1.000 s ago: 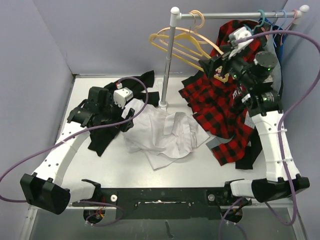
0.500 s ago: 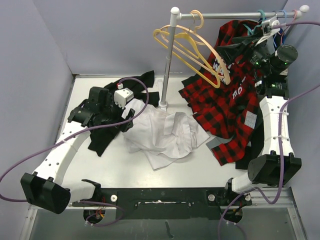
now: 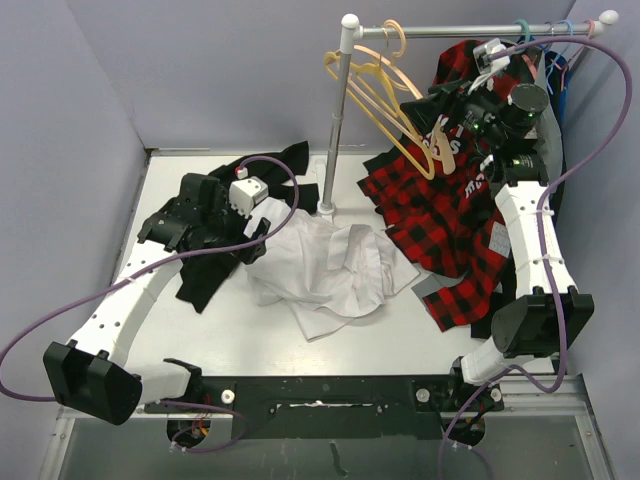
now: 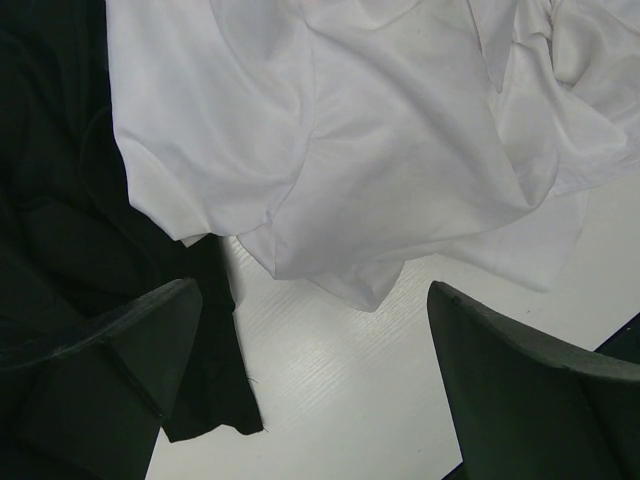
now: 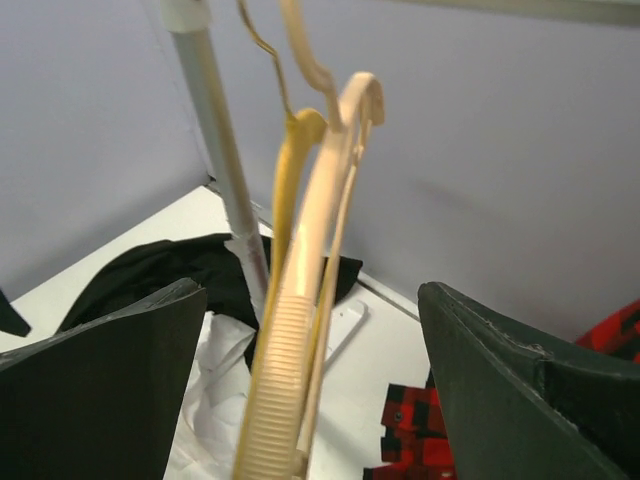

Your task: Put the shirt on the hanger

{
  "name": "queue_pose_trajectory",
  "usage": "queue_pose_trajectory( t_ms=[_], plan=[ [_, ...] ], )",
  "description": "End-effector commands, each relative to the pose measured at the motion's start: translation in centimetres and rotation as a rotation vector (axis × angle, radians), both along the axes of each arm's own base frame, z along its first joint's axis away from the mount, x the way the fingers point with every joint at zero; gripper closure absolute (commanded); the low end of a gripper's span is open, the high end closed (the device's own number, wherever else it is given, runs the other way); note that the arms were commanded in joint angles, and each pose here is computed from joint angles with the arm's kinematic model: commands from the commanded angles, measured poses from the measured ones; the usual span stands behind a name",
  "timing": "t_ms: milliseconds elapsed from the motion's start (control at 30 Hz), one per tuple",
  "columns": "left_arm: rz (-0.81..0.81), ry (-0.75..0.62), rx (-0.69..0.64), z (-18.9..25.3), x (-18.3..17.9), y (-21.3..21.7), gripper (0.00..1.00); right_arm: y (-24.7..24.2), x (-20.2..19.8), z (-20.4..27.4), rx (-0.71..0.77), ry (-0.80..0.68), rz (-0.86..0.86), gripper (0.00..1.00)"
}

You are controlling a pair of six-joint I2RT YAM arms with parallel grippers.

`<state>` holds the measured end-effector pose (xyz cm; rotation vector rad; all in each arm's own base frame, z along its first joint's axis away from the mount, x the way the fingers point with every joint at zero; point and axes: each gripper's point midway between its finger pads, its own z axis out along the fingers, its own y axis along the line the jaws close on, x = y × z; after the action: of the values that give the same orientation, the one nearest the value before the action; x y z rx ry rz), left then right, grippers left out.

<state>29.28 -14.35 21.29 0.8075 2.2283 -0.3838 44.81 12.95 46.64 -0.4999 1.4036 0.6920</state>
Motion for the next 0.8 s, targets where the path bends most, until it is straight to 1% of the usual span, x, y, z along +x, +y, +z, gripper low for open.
queue_pose_trajectory(
  t_ms=[0,167,267,467,567,700,767],
  plan=[
    [-0.009,-0.042,-0.009,0.8,0.5,-0.3,0.02,-1.1,1.3,0.8,-0.037,-0.034,-0.097,0.11],
    [-0.014,-0.036,-0.001,0.3,0.5,-0.3,0.02,0.1,2.3,-0.5,-0.089,-0.004,-0.098,0.24],
    [-0.015,-0.037,-0.001,0.3,0.6,-0.3,0.02,0.7,2.7,-0.8,-0.126,-0.004,-0.114,0.34],
    [-0.015,-0.037,0.004,0.2,0.7,-0.3,0.02,0.6,3.4,-1.6,-0.138,0.016,-0.146,0.38],
    [-0.016,-0.036,0.005,0.1,0.7,-0.4,0.02,0.6,3.7,-2.1,-0.145,0.027,-0.154,0.42],
    [-0.018,-0.032,0.008,-0.1,0.7,-0.4,0.02,0.9,3.8,-2.9,-0.16,0.045,-0.149,0.43],
    [-0.02,-0.035,0.008,-0.1,0.7,-0.4,0.02,0.9,4.0,-3.4,-0.166,0.063,-0.147,0.47]
  ],
)
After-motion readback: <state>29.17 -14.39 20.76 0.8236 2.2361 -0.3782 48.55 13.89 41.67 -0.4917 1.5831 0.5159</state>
